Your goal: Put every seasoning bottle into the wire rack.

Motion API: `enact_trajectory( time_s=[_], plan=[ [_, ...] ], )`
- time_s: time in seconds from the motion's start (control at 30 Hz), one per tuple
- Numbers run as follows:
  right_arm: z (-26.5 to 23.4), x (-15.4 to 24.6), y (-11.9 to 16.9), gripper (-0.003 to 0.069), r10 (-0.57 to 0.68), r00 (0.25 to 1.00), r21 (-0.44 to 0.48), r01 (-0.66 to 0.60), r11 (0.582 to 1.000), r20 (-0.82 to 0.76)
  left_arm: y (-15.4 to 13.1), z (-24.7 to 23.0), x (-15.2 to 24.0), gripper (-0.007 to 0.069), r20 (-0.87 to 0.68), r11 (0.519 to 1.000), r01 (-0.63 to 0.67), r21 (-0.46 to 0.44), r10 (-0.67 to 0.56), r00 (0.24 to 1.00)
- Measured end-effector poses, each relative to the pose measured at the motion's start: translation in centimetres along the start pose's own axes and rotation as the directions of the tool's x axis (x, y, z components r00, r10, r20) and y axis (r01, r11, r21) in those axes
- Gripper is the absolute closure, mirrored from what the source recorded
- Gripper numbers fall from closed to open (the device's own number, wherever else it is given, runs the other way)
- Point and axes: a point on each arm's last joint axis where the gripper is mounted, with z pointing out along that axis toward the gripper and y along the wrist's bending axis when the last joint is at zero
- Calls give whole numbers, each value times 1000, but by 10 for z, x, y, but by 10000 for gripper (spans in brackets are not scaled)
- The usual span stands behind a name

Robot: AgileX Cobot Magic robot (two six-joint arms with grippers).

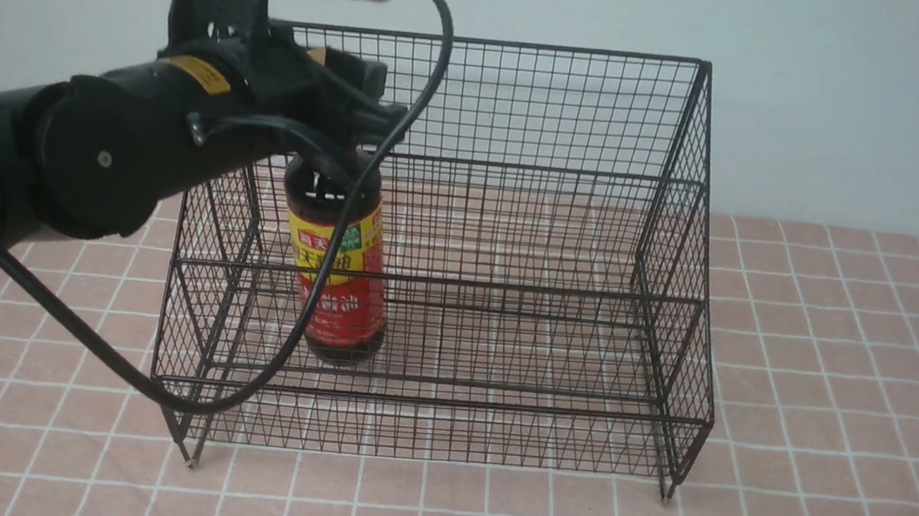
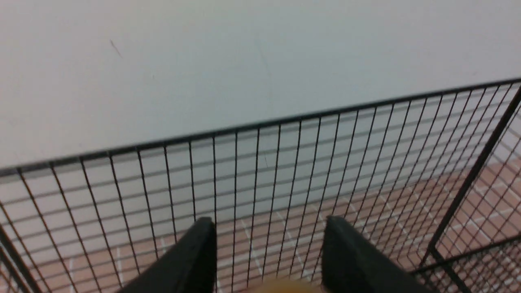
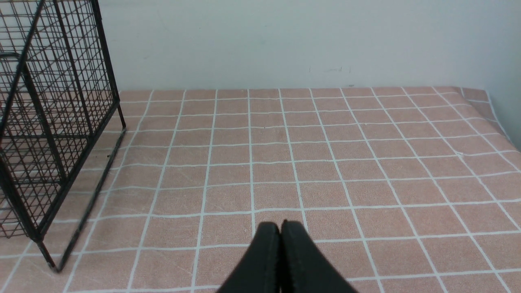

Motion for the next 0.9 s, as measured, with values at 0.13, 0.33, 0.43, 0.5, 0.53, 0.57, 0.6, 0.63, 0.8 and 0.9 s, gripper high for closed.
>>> enact_trajectory(
  time_s=[0.13, 0.33, 0.43, 0.5, 0.53, 0.57, 0.6, 0.63, 0.8, 0.9],
  plan=[
    [0, 0, 0, 673, 0, 1000, 0, 0, 1000, 0, 0, -2, -4, 155, 11, 1000, -1, 2, 1, 1000],
    [0, 0, 0, 673, 0, 1000, 0, 0, 1000, 0, -3, -19, -15, 116, 6, 999, -35, 32, 35, 999],
    [0, 0, 0, 673, 0, 1000, 0, 0, 1000, 0, -5, -38, -28, 116, 32, 995, -87, 50, 85, 996],
    [0, 0, 0, 673, 0, 1000, 0, 0, 1000, 0, -6, -53, -38, 131, 57, 991, -118, 61, 115, 992],
    [0, 0, 0, 673, 0, 1000, 0, 0, 1000, 0, -7, -68, -45, 153, 77, 988, -139, 70, 134, 988],
    [0, 0, 0, 673, 0, 1000, 0, 0, 1000, 0, -8, -73, -49, 167, 85, 986, -148, 75, 142, 986],
    [0, 0, 0, 673, 0, 1000, 0, 0, 1000, 0, -9, -87, -54, 215, 98, 983, -165, 86, 157, 983],
    [0, 0, 0, 673, 0, 1000, 0, 0, 1000, 0, -9, -94, -58, 241, 101, 982, -171, 79, 162, 982],
    [0, 0, 0, 673, 0, 1000, 0, 0, 1000, 0, -13, -149, -65, 554, 56, 961, -209, 179, 202, 978],
    [0, 0, 0, 673, 0, 1000, 0, 0, 1000, 0, -11, -182, -64, 621, 10, 957, -203, 205, 205, 979]
  ],
)
